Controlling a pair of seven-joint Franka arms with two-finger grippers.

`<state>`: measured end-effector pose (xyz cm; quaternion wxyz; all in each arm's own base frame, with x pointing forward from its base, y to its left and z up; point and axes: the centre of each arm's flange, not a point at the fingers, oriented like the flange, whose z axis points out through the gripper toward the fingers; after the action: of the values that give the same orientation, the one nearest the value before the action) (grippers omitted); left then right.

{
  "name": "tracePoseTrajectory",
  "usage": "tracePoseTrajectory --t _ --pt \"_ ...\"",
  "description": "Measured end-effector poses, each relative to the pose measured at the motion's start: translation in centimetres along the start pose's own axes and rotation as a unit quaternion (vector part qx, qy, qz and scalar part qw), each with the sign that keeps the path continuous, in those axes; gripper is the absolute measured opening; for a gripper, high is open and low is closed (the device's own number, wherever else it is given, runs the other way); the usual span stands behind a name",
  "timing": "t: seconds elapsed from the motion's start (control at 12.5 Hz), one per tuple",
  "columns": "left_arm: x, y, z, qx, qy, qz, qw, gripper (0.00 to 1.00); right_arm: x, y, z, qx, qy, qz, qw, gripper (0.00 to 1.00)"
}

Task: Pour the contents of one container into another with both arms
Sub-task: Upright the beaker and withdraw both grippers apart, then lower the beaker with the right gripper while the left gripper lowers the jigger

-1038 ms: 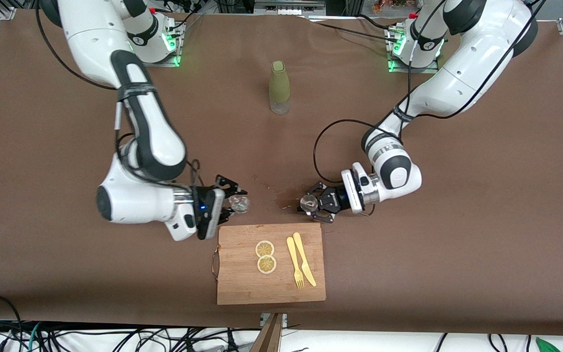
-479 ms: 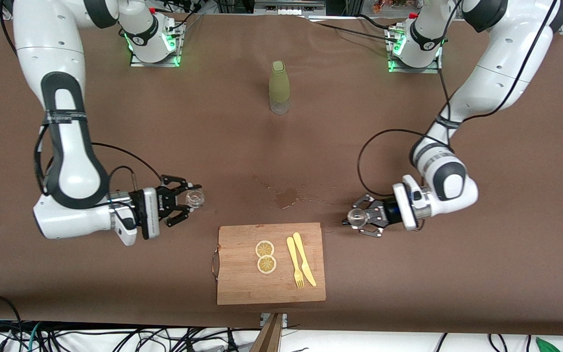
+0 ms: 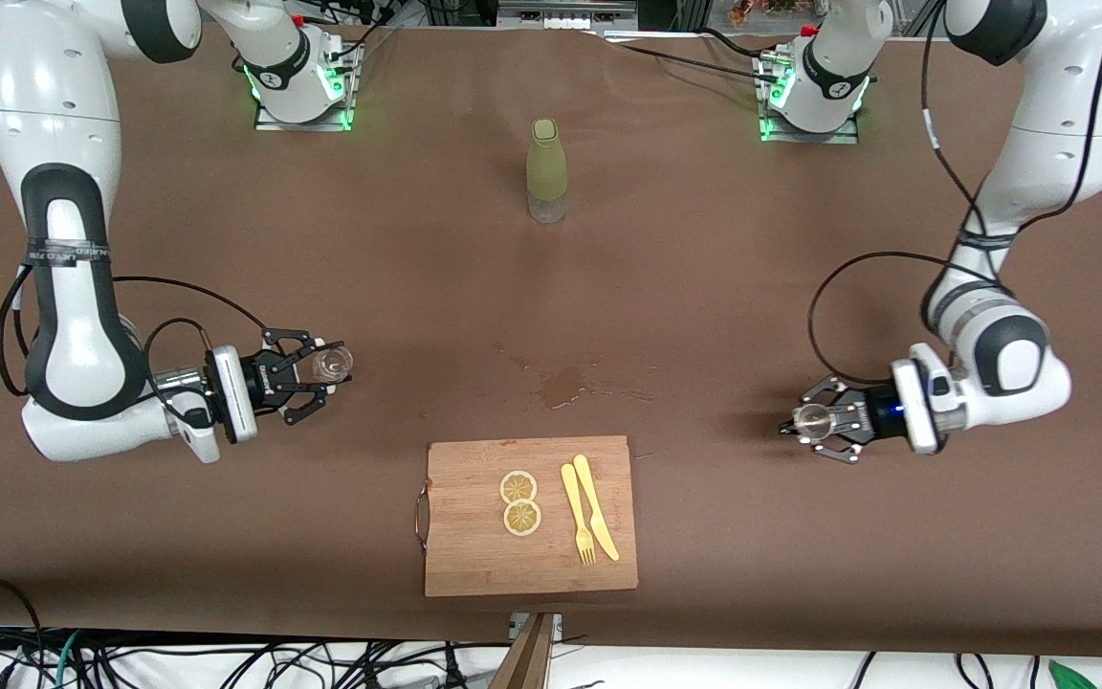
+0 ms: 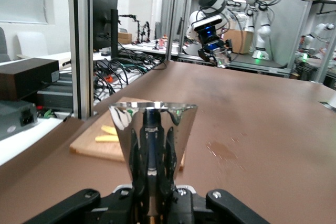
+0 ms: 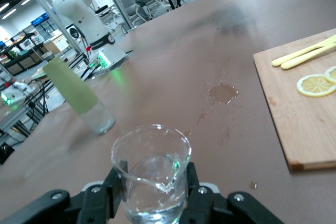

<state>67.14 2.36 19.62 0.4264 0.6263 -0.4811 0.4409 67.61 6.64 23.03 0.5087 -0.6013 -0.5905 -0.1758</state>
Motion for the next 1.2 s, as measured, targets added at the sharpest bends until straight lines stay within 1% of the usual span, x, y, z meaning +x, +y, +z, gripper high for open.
tracePoseTrajectory --t 0.16,0.32,0.48,0.64,0.88,1.2 --pt "-1.2 0.6 -4.4 -0.017 -0.003 -0.003 1.000 0.08 -4.2 -1.1 -0.1 0.004 0.005 -0.028 1.000 0.49" --pt "-2.3 1.4 -7.9 -0.028 0.002 -0.011 1.000 0.08 -8.2 -3.0 -0.4 0.008 0.006 -0.053 0.999 0.49" --pt "-3.8 2.3 -10.2 -0.028 0.018 -0.009 0.999 0.08 -11.2 -5.7 -1.7 0.011 -0.010 -0.074 0.997 0.49" --pt "-6.1 3.2 -10.8 -0.033 0.036 0.002 0.999 0.08 -13.8 -7.8 -3.2 0.000 -0.021 -0.095 0.995 0.49" --pt "-10.0 4.2 -12.4 -0.022 0.041 0.031 0.998 0.08 -16.4 -8.6 -3.6 -0.018 -0.036 -0.120 0.992 0.49" --pt "-13.7 5.4 -13.3 -0.014 0.048 0.034 0.998 0.08 -17.8 -8.3 -3.4 -0.029 -0.055 -0.147 0.987 0.49"
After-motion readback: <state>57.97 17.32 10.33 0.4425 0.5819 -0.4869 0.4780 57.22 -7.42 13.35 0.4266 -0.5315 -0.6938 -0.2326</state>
